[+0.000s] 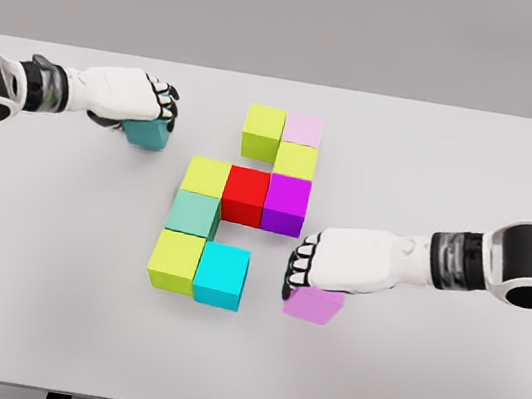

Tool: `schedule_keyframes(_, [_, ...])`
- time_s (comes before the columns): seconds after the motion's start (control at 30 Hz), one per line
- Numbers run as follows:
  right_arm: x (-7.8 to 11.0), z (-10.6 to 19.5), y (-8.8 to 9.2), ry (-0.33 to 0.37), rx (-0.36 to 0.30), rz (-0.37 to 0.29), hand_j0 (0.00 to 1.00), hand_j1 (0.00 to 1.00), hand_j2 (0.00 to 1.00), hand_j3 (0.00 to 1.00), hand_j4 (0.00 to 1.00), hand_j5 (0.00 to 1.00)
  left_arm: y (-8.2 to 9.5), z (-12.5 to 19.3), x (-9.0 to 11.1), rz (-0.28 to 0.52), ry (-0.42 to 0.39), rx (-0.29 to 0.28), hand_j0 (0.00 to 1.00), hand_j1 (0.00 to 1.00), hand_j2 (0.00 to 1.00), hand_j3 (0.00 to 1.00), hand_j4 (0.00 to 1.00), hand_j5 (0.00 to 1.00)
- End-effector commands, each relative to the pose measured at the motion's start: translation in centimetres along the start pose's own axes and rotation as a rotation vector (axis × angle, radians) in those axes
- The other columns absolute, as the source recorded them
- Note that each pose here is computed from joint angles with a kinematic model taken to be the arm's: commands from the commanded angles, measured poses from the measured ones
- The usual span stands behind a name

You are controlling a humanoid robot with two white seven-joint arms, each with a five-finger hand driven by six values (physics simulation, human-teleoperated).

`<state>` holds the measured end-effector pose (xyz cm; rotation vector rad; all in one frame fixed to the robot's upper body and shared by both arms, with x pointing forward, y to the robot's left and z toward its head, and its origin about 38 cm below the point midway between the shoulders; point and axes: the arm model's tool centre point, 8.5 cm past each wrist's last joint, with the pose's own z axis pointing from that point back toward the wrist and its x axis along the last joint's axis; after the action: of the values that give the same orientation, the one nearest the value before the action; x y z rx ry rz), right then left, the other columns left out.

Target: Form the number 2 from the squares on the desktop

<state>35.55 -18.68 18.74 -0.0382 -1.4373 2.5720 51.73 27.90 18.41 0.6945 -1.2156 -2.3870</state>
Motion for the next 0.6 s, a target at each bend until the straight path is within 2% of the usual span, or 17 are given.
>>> schedule_keyframes(0.0, [0.0, -0.2, -0.2, -0.003, 0.0, -0.003, 0.68, 0.68, 0.68, 0.68, 0.68, 0.68, 0.1, -0.6, -0.1, 0.018, 0.007, 0.006, 0.69, 0.69, 0.69, 0.69, 0.69, 0.69])
schedule_keyframes(0.13, [-0.1, -0.2, -0.1, 0.004, 0.007, 0.008, 0.98, 0.98, 0.98, 0.98, 0.98, 0.98, 1.1, -1.5, -1.1, 0.023, 0.031, 0.01, 0.69, 0.69, 0.69, 0.69, 0.69, 0.69])
schedule_keyframes(0.43, [-0.1, 0.5, 0.1, 0.014, 0.009, -0.001, 0.99, 0.99, 0.99, 0.99, 0.99, 0.99, 3.4, -3.7, -1.4, 0.023, 0.041, 0.027, 0.69, 0.69, 0.69, 0.69, 0.69, 0.69])
schedule_keyframes(0.5, [-0.6, 2.1, 0.0, 0.046, 0.0, -0.009, 0.99, 0.99, 0.99, 0.99, 0.99, 0.99, 4.0, -3.9, -1.6, 0.022, 0.045, 0.032, 0.69, 0.69, 0.69, 0.69, 0.69, 0.69])
schedule_keyframes(0.57, [-1.2, 4.3, -0.6, 0.075, -0.034, -0.048, 0.99, 0.99, 0.99, 0.99, 0.99, 0.99, 4.2, -4.5, -1.5, 0.025, 0.045, 0.032, 0.69, 0.69, 0.69, 0.69, 0.69, 0.69])
